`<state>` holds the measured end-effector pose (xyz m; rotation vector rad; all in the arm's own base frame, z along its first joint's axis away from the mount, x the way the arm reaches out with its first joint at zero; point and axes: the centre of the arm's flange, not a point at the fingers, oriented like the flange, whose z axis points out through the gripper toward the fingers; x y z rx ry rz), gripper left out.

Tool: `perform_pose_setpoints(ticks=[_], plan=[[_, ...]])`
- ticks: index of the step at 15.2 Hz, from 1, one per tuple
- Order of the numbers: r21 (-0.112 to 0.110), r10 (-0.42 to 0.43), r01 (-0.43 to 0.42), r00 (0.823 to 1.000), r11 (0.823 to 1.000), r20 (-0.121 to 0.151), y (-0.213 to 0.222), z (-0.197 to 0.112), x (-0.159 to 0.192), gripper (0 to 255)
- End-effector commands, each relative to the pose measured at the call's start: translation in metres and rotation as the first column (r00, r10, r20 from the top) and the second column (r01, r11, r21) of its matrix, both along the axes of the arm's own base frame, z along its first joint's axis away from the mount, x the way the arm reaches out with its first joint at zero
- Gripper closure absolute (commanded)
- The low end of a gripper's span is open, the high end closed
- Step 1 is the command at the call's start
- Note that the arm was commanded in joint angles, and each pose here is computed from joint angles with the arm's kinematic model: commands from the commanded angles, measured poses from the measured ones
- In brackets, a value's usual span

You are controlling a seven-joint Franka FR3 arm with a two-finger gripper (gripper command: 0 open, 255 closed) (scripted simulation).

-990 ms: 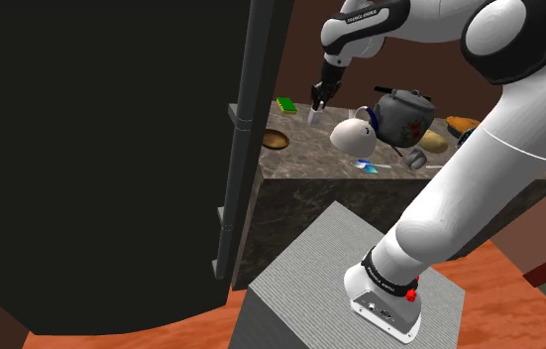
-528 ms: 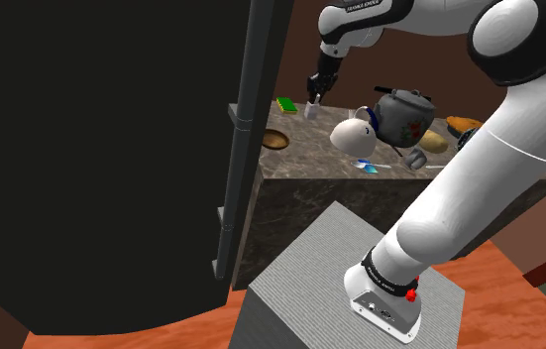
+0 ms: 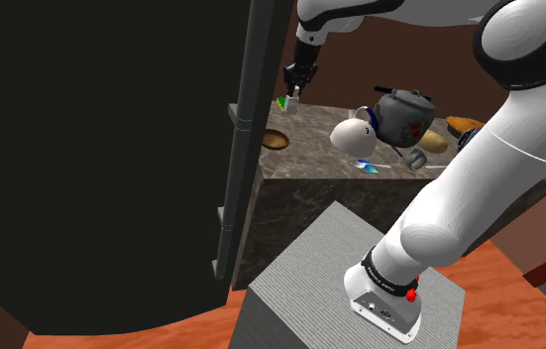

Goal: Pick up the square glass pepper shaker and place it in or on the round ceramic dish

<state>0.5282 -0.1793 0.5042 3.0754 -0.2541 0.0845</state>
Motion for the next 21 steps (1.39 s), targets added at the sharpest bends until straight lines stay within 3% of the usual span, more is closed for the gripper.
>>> perform_pose_setpoints(ticks=[1,21], plan=[[0.0,-0.001,0.001,1.0,1.0,0.0,0.035,0.006,0.011,255],[0.0,-0.001,0.001,1.0,1.0,0.0,0.035,-0.099,0.011,255]])
